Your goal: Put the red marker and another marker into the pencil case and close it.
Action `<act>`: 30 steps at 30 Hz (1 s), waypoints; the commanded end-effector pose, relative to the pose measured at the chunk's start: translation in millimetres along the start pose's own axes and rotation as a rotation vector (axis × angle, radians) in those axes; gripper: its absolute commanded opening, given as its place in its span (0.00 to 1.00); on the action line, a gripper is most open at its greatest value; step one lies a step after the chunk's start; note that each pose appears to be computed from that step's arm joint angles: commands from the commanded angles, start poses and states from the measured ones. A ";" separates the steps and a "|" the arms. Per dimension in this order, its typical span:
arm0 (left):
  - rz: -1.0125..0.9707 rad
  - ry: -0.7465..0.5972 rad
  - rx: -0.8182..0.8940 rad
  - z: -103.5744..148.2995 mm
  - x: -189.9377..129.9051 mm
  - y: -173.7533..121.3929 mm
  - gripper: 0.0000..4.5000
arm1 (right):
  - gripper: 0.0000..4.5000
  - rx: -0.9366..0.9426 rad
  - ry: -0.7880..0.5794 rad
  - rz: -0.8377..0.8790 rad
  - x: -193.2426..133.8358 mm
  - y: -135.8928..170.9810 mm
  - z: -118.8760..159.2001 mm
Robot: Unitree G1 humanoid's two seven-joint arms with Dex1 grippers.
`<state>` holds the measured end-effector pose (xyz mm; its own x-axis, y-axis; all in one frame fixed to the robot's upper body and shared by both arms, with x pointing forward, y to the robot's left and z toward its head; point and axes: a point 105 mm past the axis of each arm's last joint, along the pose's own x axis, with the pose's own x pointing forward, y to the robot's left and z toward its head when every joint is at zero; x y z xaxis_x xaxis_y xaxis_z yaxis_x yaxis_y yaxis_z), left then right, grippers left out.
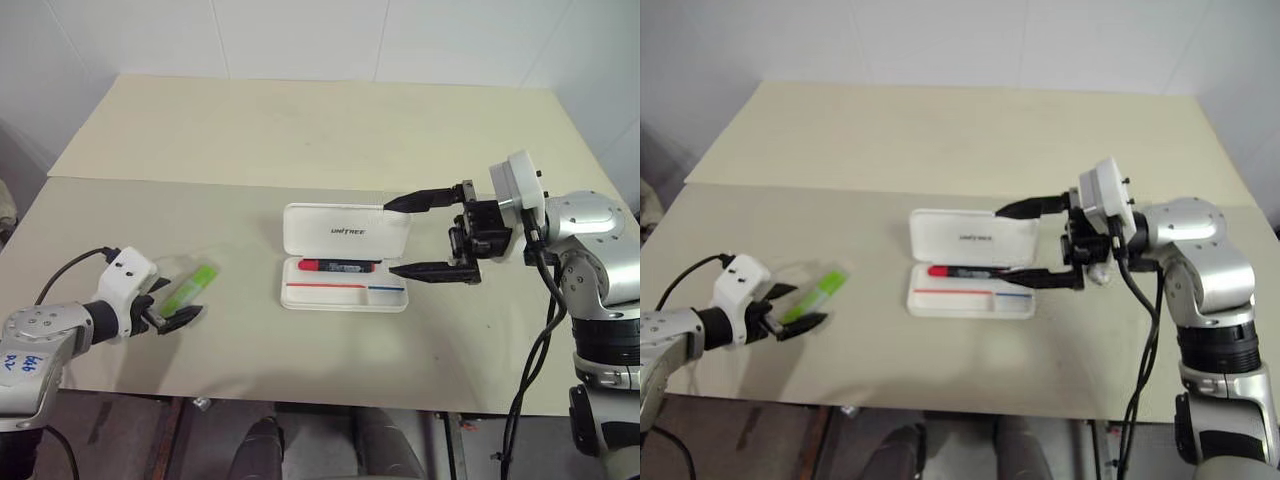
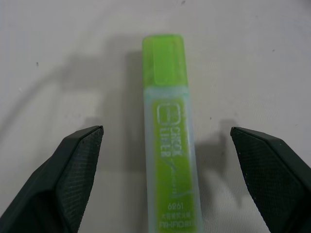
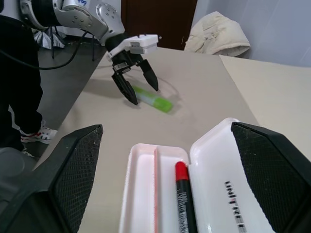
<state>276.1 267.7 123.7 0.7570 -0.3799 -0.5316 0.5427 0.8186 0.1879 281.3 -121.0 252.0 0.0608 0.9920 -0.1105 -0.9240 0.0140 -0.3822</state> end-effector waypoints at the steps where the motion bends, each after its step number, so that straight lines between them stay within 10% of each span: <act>1: 0.020 0.009 0.013 1.0 -5.4 2.8 1.00 | 1.00 -0.048 0.047 0.009 -6.8 7.3 8.4; 8: -0.005 0.047 -0.022 -10.1 -2.4 6.3 1.00 | 1.00 -0.011 0.029 0.005 -7.8 15.2 11.8; 19: -0.044 0.058 -0.040 -15.1 2.8 8.7 0.24 | 1.00 -0.007 0.025 0.005 -3.0 21.7 8.6; 30: -0.027 -0.019 0.097 7.8 -1.1 18.4 0.24 | 1.00 0.007 0.061 -0.109 -16.0 5.5 -14.1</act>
<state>284.9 277.8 120.9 0.7288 -0.4184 -0.5420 0.5902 0.7852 0.1874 278.7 -134.1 231.2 0.1525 0.9765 -0.1523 -0.9349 0.0926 -0.3426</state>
